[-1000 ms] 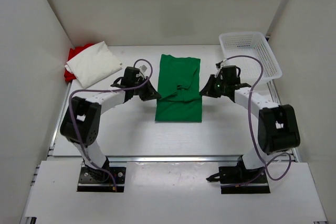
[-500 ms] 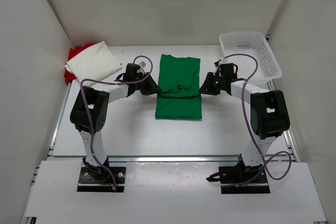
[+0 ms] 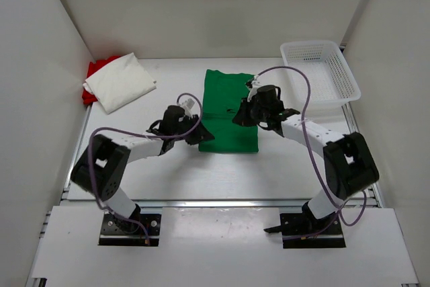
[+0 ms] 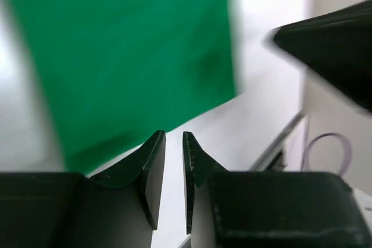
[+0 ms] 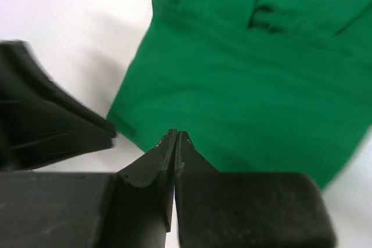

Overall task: Fold and stack the t-shirts
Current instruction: Fold the folded rectangular tshirt in 1/3 of the way, then grab one side of the 2/3 rectangular tshirt with both arms

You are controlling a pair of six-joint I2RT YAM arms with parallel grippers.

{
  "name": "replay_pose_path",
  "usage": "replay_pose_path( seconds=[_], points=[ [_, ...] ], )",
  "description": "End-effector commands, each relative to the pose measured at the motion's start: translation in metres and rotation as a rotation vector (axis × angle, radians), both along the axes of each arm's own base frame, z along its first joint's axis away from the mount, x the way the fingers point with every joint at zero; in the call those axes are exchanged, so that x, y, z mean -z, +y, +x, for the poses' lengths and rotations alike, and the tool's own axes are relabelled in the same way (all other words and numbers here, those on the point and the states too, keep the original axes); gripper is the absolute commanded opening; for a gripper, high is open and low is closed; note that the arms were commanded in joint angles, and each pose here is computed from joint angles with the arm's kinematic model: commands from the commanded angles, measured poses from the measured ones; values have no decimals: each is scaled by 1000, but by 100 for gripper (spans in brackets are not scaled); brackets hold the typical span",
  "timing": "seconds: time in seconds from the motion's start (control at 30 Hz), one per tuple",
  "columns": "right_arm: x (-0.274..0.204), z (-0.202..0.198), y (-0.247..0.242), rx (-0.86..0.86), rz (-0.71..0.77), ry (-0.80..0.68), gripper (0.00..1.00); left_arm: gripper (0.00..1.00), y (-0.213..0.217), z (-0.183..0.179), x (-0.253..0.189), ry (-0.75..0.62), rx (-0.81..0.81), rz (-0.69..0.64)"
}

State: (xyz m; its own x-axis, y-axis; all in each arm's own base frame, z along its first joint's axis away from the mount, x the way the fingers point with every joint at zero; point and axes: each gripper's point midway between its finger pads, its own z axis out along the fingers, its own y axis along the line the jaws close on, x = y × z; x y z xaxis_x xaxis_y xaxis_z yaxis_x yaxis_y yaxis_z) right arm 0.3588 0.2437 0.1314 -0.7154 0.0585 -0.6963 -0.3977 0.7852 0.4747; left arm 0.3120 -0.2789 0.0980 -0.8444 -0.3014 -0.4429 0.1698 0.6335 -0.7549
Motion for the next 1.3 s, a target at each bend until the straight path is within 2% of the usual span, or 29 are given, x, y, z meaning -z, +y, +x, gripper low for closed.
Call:
replay_pose_path(
  seconds=[0.0, 0.23, 0.3, 0.4, 0.5, 0.6, 0.67, 0.77, 0.87, 0.97, 1.07, 1.13, 1.17, 1.2, 1.27],
  points=[
    [18, 6, 18, -52, 28, 10, 0, 28, 6, -18, 37, 109, 1, 2],
    [57, 20, 23, -45, 114, 133, 0, 29, 15, -47, 65, 158, 9, 46],
    [72, 0, 19, -51, 143, 196, 0, 28, 18, -52, 71, 184, 3, 31],
    [62, -14, 5, -21, 148, 172, 0, 28, 15, -60, 59, 178, 19, -25],
    [26, -35, -11, -1, 204, 86, 0, 29, 17, -66, 46, 148, 15, -29],
    [33, -60, -28, 28, 197, 88, 0, 30, 30, -61, 36, 111, -42, -21],
    [43, -66, -42, 64, 207, 81, 0, 33, 43, -53, 32, 104, -98, -39],
    [69, -77, -54, 86, 203, 149, 0, 39, 52, -45, 31, 94, -140, -33],
    [96, -78, -65, 127, 147, 207, 0, 48, 58, -36, 39, 113, -172, -17],
    [105, -84, -66, 138, 159, 232, 0, 58, 54, -35, 47, 141, -157, -31],
    [101, -94, -66, 127, 172, 233, 0, 58, 50, -31, 53, 157, -153, -17],
    [86, -94, -68, 128, 178, 176, 7, 55, 51, -30, 59, 169, -158, -6],
    [92, -100, -74, 147, 169, 193, 15, 53, 53, -30, 62, 180, -164, -3],
    [81, -94, -80, 171, 185, 143, 23, 51, 54, -29, 63, 180, -176, 1],
    [81, -96, -87, 202, 190, 135, 34, 49, 56, -30, 66, 180, -182, 8]
  ],
)
